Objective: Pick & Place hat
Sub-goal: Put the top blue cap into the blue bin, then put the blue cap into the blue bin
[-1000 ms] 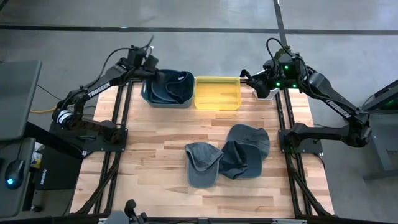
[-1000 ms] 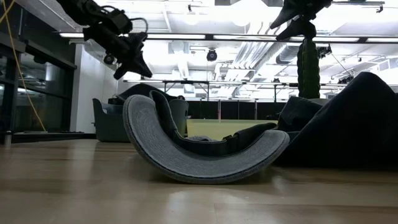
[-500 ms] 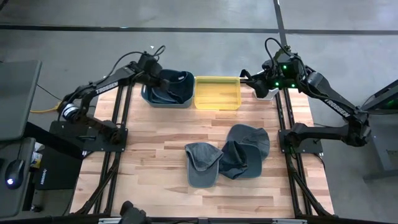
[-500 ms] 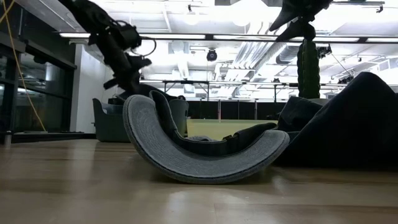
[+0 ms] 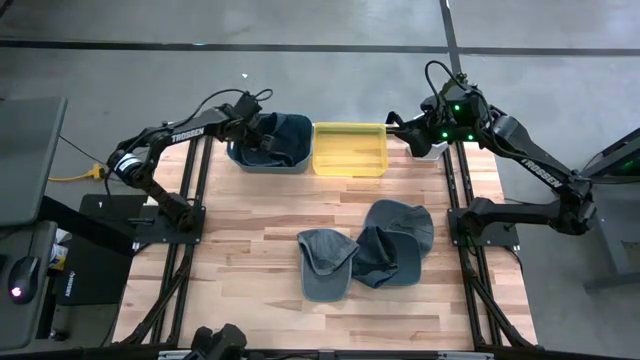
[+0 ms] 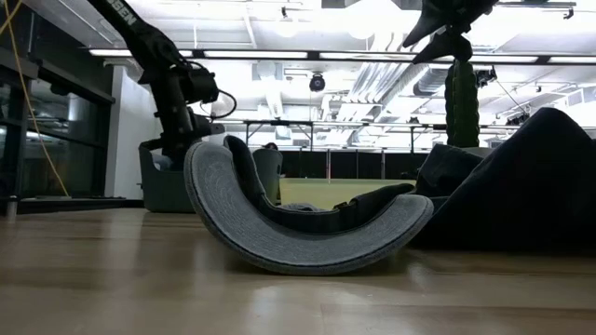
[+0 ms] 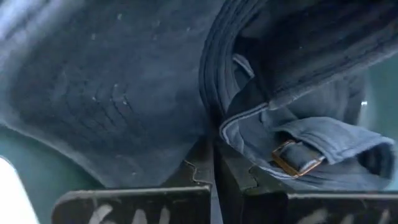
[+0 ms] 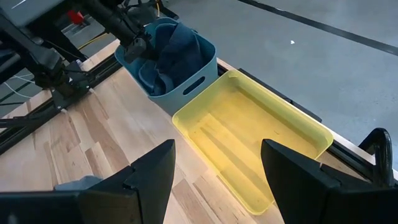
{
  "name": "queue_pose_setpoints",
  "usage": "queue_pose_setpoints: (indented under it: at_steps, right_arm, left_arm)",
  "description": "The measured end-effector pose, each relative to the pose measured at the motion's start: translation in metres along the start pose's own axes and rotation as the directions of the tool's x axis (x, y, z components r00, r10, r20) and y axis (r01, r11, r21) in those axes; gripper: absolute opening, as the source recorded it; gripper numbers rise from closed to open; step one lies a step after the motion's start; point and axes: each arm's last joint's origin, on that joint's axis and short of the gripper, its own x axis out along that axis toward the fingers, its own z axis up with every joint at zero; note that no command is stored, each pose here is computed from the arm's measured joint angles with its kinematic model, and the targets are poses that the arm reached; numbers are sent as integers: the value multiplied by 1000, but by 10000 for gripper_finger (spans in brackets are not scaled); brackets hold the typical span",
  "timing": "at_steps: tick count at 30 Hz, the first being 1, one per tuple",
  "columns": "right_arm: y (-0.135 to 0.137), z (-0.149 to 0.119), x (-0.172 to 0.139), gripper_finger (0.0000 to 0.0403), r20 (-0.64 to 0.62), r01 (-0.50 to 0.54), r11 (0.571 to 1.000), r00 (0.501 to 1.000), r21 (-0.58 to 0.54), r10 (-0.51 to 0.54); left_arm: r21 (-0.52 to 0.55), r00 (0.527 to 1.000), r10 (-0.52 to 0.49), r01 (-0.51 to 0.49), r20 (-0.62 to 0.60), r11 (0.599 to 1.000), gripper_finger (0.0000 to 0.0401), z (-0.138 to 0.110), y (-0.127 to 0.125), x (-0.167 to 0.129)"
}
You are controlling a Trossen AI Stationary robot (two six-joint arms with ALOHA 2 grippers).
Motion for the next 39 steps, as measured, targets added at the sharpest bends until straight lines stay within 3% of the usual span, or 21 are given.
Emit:
queue_pose_setpoints:
  at_steps: [10, 19, 25, 33, 39]
  right_arm:
    - [0, -1, 0, 232, -9, 2, 1000, 1000, 2, -2]
    - [0, -1, 0, 232, -12, -2, 1000, 1000, 2, 2]
    - [1, -1, 0, 232, -18, -31, 1000, 999, 3, 31]
    - [2, -3, 0, 232, -46, -84, 996, 995, -23, 83]
    - [0, -13, -1, 232, -147, -75, 997, 987, -33, 69]
  left_arm:
    - [0, 1000, -3, 3, -7, 1000, 0, 1, -1, -1]
    - [51, 998, -2, -1, 65, 999, 0, 29, -11, -33]
    - [80, 999, 16, -18, 34, 997, 0, 36, -15, -53]
    - [212, 998, -52, 55, -20, 976, 0, 29, -43, -67]
    - [285, 993, -104, 114, -51, 952, 0, 15, -71, -69]
